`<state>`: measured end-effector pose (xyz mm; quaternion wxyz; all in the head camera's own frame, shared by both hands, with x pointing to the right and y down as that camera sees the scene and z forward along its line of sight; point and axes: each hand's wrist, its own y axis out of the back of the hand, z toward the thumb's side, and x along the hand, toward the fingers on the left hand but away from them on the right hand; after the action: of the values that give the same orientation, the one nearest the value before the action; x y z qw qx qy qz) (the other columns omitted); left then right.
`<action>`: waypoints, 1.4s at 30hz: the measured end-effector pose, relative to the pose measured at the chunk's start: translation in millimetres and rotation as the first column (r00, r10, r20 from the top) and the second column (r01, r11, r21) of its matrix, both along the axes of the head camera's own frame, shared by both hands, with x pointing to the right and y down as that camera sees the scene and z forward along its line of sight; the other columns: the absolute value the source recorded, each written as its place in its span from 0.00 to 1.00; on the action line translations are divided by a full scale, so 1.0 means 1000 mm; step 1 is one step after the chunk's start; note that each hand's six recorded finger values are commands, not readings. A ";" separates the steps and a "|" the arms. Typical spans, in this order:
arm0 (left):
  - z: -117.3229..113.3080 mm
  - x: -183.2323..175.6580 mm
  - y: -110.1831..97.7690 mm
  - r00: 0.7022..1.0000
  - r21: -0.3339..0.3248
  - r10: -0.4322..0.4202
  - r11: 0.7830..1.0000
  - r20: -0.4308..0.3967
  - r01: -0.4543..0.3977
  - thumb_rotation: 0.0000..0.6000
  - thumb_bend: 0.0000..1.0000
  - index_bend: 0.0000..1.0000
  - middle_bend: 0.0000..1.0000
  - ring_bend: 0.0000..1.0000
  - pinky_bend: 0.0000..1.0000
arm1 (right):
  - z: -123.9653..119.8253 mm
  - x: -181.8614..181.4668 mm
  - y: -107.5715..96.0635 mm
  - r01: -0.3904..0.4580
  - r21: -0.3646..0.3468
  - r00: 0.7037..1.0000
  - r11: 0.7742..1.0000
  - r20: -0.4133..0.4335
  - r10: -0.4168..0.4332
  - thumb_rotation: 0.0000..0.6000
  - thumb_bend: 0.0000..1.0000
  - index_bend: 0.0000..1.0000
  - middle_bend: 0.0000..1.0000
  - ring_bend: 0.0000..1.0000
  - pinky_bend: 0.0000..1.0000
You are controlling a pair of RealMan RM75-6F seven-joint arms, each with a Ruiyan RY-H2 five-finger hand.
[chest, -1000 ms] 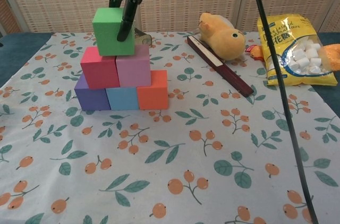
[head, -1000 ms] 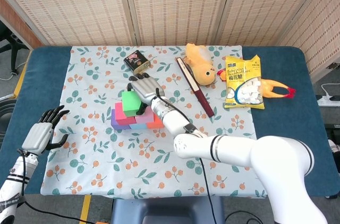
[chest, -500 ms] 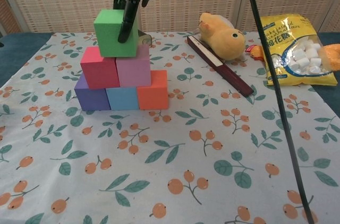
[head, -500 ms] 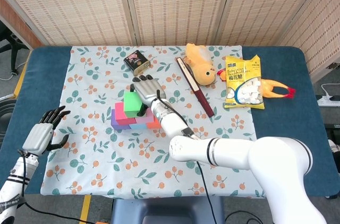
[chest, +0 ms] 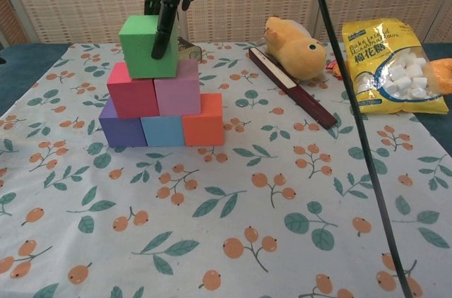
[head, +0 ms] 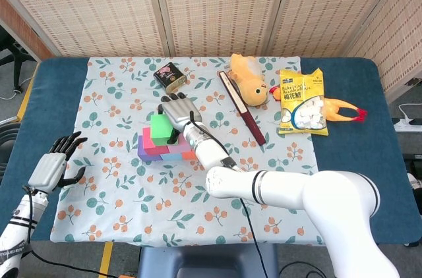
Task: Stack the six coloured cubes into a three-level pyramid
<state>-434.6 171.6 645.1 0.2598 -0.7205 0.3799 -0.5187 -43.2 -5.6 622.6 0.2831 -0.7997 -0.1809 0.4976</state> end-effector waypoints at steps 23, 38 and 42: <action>0.002 -0.001 0.000 1.000 -0.004 -0.001 1.000 0.001 0.001 1.00 0.44 0.12 0.00 0.00 0.00 | 0.003 -0.003 0.001 0.010 0.000 1.000 1.000 -0.014 -0.010 0.96 0.01 0.37 0.08 0.00 0.00; 0.004 -0.001 -0.001 1.000 -0.005 -0.002 1.000 -0.003 0.002 1.00 0.44 0.12 0.00 0.00 0.00 | 0.006 -0.001 0.002 0.010 -0.009 1.000 1.000 -0.022 -0.011 0.96 0.01 0.06 0.08 0.00 0.00; 0.004 0.000 -0.001 1.000 -0.004 -0.002 1.000 -0.003 0.002 1.00 0.44 0.12 0.00 0.00 0.00 | 0.006 0.000 0.004 0.012 -0.012 1.000 1.000 -0.024 -0.013 0.96 0.01 0.04 0.08 0.00 0.00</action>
<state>-435.1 170.8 649.1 0.2572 -0.7216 0.3798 -0.5185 -43.1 -2.0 628.9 0.2836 -0.7964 -0.1695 0.5066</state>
